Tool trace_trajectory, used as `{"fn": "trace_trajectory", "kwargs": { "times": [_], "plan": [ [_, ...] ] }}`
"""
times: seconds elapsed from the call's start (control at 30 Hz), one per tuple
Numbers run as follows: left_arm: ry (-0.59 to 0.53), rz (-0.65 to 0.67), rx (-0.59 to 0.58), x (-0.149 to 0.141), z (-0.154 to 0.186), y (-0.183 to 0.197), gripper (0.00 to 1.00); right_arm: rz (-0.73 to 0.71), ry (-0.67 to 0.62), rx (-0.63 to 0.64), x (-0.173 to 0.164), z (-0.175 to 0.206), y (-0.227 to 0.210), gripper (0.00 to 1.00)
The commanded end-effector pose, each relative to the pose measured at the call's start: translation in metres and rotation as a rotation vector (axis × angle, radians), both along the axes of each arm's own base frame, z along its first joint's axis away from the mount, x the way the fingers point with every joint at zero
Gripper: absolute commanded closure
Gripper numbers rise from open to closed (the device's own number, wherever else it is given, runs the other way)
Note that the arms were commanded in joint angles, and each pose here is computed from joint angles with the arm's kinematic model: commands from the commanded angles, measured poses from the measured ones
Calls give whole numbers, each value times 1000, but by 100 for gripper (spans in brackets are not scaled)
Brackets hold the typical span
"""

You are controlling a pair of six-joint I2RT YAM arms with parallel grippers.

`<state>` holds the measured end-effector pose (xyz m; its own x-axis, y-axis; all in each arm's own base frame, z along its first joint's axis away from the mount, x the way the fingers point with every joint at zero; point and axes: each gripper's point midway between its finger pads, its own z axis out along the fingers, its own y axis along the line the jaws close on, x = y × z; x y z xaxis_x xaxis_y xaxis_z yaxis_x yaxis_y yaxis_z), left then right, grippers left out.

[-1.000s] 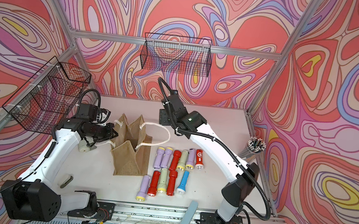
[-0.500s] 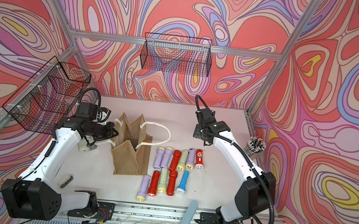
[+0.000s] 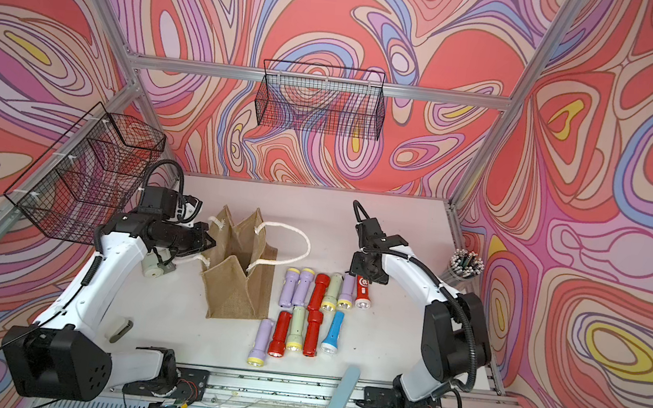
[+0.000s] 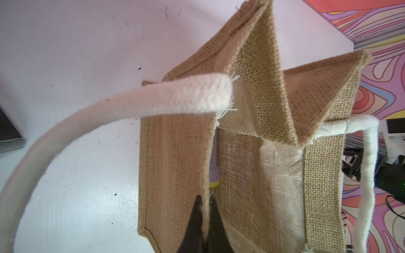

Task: Put the flashlights into the tote bags
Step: Pick up the flashlight from the center of the board.

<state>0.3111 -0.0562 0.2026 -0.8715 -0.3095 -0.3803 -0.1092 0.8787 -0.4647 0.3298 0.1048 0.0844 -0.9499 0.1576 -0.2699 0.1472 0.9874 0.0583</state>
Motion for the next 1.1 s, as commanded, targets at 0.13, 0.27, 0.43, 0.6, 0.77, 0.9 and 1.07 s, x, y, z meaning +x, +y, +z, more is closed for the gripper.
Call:
{"fn": "trace_trajectory", "kwargs": {
  "times": [0.13, 0.27, 0.43, 0.6, 0.77, 0.9, 1.07],
  "plan": [
    [-5, -11, 19, 1, 3, 3, 100, -25, 59, 9, -1, -30, -9, 33],
    [-2, -9, 17, 1, 1, 3, 100, -49, 68, 14, -1, -37, -17, 36],
    [2, -7, 17, 2, 0, 3, 100, -47, 74, 25, 3, -46, -18, 37],
    [3, -3, 23, 1, 0, 4, 100, -24, 84, 55, 5, -54, -11, 37],
    [2, -2, 26, 0, 1, 5, 100, -34, 132, 21, -1, -67, -16, 40],
    [2, 1, 31, 0, 1, 6, 100, -42, 148, -10, -4, -73, -22, 46],
    [8, 3, 31, 0, -1, 6, 100, -41, 167, -36, -5, -79, -26, 50]
  ]
}}
